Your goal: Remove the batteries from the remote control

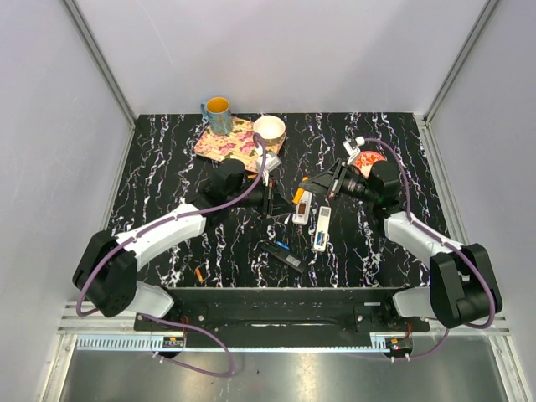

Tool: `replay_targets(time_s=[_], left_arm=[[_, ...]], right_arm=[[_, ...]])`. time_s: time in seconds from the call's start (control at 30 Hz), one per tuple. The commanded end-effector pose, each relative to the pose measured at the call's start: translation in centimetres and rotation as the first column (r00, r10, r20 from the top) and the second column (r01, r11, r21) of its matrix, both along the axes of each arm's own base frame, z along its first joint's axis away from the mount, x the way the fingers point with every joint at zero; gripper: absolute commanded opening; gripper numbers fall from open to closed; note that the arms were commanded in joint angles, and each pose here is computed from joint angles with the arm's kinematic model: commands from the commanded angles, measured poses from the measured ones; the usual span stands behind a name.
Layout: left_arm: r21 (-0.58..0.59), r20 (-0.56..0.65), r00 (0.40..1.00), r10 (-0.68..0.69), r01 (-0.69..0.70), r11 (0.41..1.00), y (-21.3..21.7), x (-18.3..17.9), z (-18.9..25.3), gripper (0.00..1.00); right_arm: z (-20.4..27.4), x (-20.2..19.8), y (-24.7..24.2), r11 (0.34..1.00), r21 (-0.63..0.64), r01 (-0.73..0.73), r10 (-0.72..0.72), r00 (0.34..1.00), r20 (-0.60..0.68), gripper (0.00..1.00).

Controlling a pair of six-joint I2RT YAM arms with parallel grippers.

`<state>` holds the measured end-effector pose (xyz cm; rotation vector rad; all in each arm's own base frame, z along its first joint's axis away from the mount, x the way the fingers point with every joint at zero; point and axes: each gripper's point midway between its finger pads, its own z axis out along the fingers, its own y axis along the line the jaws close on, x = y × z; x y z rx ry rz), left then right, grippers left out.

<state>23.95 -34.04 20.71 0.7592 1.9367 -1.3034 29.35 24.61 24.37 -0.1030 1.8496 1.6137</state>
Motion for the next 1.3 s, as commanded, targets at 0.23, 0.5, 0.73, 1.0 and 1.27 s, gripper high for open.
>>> replay_targets(time_s=[0.23, 0.5, 0.73, 1.0, 1.27], left_arm=[[-0.024, 0.064, 0.998, 0.004, -0.002, 1.0, -0.1, 0.4, 1.9, 0.57], [0.202, 0.062, 0.965, 0.256, -0.263, 0.943, -0.9, 1.7, -2.6, 0.86], [0.462, 0.079, 0.953, 0.292, -0.295, 0.836, -6.5, -0.8, -9.0, 0.97], [0.555, 0.079, 0.955, 0.287, -0.282, 0.783, -8.9, -2.5, -14.5, 0.95], [0.556, 0.139, 0.947, 0.29, -0.317, 0.768, -8.7, -1.8, -17.0, 0.73]], right_arm=[[1.3, 1.3, -0.4, 0.996, -0.027, 0.081, -0.079, 0.995, 0.058, 0.0], [0.8, 4.4, -6.8, 0.821, -0.291, 0.491, -0.443, 0.87, 0.219, 0.0], [0.5, 5.7, -11.8, 0.615, -0.416, 0.67, -0.558, 0.742, 0.371, 0.0], [-1.5, 5.5, -13.0, 0.574, -0.457, 0.679, -0.576, 0.732, 0.364, 0.0], [-2.2, 5.0, -12.7, 0.594, -0.458, 0.661, -0.557, 0.749, 0.358, 0.0]])
